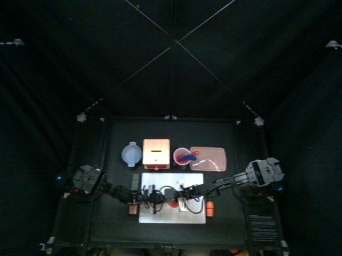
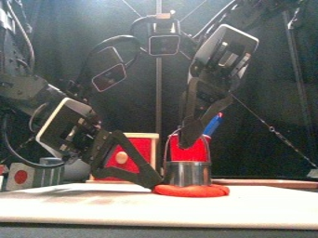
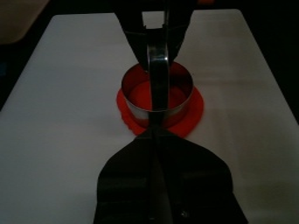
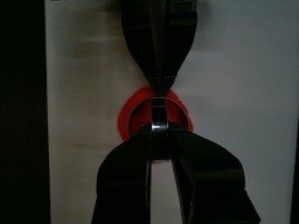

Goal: Get the cutter from the drawer then cut the dough then place the extra dough in the bowl
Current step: Cut the dough

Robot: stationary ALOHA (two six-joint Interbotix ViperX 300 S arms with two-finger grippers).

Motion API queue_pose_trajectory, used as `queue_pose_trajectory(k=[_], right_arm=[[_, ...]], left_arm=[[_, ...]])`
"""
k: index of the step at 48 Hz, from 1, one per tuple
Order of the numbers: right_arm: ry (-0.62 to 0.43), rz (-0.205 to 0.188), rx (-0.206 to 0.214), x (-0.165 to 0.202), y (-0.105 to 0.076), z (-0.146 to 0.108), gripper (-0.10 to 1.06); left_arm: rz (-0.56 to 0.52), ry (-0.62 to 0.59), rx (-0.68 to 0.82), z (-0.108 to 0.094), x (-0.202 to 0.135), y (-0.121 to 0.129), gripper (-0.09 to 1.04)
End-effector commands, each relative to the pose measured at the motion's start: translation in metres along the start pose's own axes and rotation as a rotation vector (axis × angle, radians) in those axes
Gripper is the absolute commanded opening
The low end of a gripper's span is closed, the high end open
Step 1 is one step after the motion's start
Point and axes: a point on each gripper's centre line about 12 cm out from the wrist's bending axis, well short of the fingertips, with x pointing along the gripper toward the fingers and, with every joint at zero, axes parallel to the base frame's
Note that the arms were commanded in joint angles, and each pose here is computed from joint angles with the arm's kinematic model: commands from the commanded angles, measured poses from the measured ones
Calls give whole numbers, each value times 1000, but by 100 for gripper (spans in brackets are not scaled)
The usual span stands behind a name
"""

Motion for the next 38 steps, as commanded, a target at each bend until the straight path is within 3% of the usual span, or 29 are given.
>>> queue_pose_trajectory(k=[1,14,24,32,38], right_arm=[[-61,9,2,-15,3,16,44],[-107,-8,-31,-43,2,30,44],[-186,-26,-49,-87,-4,37,44],[-169,-63,-38,-105,-20,21,44],[-108,-87,-11,-102,-34,-7,44]], left_arm=[[0,-5,-9,4,1,0,50],[-1,2,-9,2,1,0,50],[-8,23,-10,0,1,-1,50],[-9,25,-11,1,1,-1,50],[-11,8,-19,8,0,-1,50]])
